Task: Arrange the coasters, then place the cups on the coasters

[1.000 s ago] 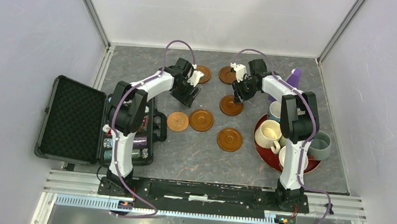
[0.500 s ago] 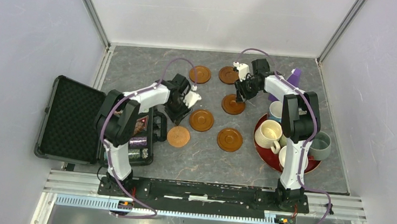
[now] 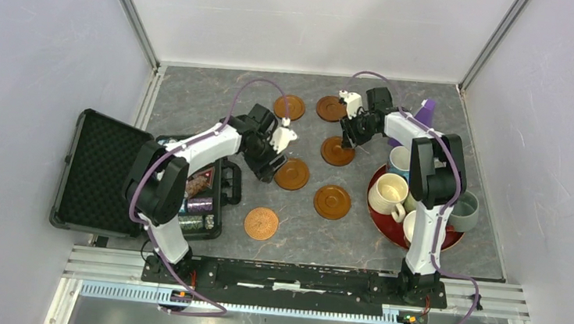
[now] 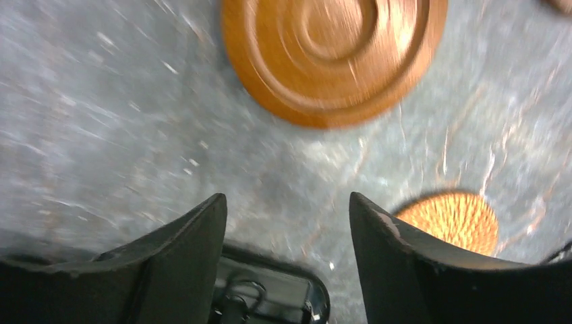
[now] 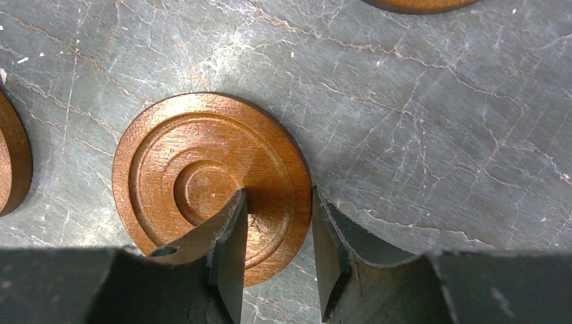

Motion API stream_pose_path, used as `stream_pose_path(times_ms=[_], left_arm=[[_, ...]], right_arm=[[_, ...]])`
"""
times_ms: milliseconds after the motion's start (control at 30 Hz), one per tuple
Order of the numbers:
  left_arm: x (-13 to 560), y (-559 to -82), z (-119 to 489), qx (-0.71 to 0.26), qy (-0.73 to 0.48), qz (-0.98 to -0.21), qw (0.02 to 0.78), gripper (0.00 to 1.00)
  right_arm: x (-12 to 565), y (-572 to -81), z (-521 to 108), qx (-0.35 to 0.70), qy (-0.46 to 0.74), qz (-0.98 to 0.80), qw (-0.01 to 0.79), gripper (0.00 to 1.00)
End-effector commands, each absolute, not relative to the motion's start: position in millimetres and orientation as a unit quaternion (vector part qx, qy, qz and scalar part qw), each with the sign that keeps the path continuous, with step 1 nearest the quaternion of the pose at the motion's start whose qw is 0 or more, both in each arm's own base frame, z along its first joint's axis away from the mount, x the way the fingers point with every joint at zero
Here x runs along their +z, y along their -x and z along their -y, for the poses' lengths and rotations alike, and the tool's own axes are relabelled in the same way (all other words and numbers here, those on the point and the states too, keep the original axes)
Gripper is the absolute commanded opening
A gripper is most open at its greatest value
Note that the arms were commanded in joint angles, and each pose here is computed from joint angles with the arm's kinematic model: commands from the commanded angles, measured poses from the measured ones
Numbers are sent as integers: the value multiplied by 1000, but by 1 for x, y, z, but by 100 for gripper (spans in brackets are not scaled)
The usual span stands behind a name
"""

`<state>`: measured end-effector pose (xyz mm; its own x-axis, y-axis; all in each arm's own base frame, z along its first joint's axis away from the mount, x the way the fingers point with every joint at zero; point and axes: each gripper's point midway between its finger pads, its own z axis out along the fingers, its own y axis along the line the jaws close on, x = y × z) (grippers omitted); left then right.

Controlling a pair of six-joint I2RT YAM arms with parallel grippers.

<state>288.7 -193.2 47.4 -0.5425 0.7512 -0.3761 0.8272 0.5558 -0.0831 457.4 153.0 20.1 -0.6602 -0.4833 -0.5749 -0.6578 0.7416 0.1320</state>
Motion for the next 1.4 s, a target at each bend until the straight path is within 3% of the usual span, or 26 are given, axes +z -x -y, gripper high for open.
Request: stream_pose_path(times_ms=[0,167,400,600,767,1367], left_arm=[[71,-343,231,-142,-405,-870,244,77],[61,-376,249,-128,-389,-873,265,79],[35,-383,261,-105,-409,-872,246,77],[28,-405,236,-42,-368,-895,251,62],[31,-422,220,-32,-343,-902,259,55],[35,-438,229,-61,-325,-905,269,56]], right_arm=[[2,-435,-141,158,299,-914,225,40],[0,-427,-142,162,291,-915,226,40],[-4,-411,-147,166,291,-915,223,39],[-7,-400,-156,172,289,-915,223,39],[-5,-405,-168,177,287,-913,231,39],[0,-424,-185,182,299,-904,246,38]])
